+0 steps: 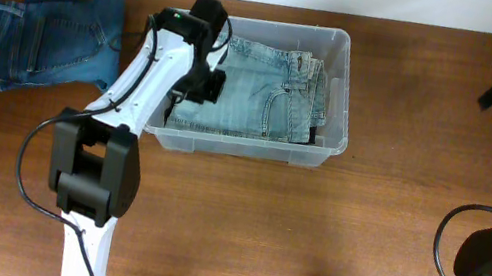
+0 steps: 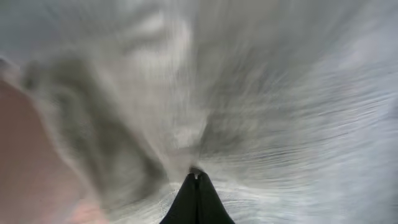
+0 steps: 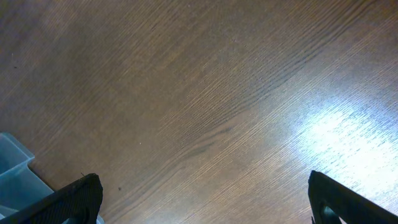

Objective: Pack container
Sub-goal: 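Push the light-blue jeans down and tuck edges with the left gripper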

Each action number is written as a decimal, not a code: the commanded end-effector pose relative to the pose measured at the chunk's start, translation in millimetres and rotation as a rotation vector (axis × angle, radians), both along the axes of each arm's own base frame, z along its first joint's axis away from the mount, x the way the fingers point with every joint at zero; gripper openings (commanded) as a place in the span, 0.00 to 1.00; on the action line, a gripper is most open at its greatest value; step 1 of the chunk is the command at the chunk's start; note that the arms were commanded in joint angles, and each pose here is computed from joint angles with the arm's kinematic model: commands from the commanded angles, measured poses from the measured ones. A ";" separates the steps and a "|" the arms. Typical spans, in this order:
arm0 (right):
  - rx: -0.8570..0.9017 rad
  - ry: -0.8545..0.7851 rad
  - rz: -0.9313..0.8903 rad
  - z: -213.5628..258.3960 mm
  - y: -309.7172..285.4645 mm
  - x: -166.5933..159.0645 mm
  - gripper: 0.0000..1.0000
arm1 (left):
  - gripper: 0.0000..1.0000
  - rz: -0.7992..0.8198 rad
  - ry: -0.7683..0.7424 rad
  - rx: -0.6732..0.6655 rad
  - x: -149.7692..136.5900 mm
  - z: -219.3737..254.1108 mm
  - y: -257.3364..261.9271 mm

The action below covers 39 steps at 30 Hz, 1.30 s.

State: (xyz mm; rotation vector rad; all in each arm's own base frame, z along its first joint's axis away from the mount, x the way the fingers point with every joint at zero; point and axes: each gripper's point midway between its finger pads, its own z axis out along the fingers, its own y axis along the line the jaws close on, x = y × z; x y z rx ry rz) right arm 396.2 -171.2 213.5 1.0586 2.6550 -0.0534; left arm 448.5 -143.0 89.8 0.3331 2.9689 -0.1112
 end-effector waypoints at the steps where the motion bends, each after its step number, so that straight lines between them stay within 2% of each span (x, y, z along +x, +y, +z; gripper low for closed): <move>1: 0.006 0.009 0.000 -3.7 0.9 -0.1 0.98 | 0.01 -0.018 -0.129 -0.055 18.9 45.2 -20.0; 5: 0.006 0.009 0.000 -3.7 0.9 -0.1 0.98 | 0.01 -0.060 -0.144 -0.063 17.0 43.6 -41.7; 12: 0.006 0.009 0.000 -3.7 0.9 -0.1 0.99 | 0.01 -0.075 0.001 -0.019 -6.1 -16.9 -57.0; 17: 0.006 0.009 0.000 -3.7 0.9 -0.1 0.98 | 0.01 -0.085 0.058 0.004 -10.5 -47.9 -60.6; 22: 0.006 0.009 0.000 -3.7 0.9 -0.1 0.98 | 0.01 -0.087 -0.018 -0.026 7.5 -26.7 -68.3; 29: 0.006 0.009 0.000 -3.7 0.9 -0.1 0.98 | 0.01 -0.117 -0.261 -0.123 50.3 52.6 -102.9; 31: 0.006 0.009 0.000 -3.7 0.9 -0.1 0.99 | 0.01 -0.127 -0.302 -0.141 56.0 60.2 -111.8; 35: 0.006 0.009 0.000 -3.7 0.9 -0.1 0.98 | 0.01 -0.151 -0.320 -0.153 58.9 52.8 -128.2; 39: 0.006 0.009 0.000 -3.7 0.9 -0.1 0.99 | 0.01 -0.169 -0.288 -0.144 60.1 21.0 -141.6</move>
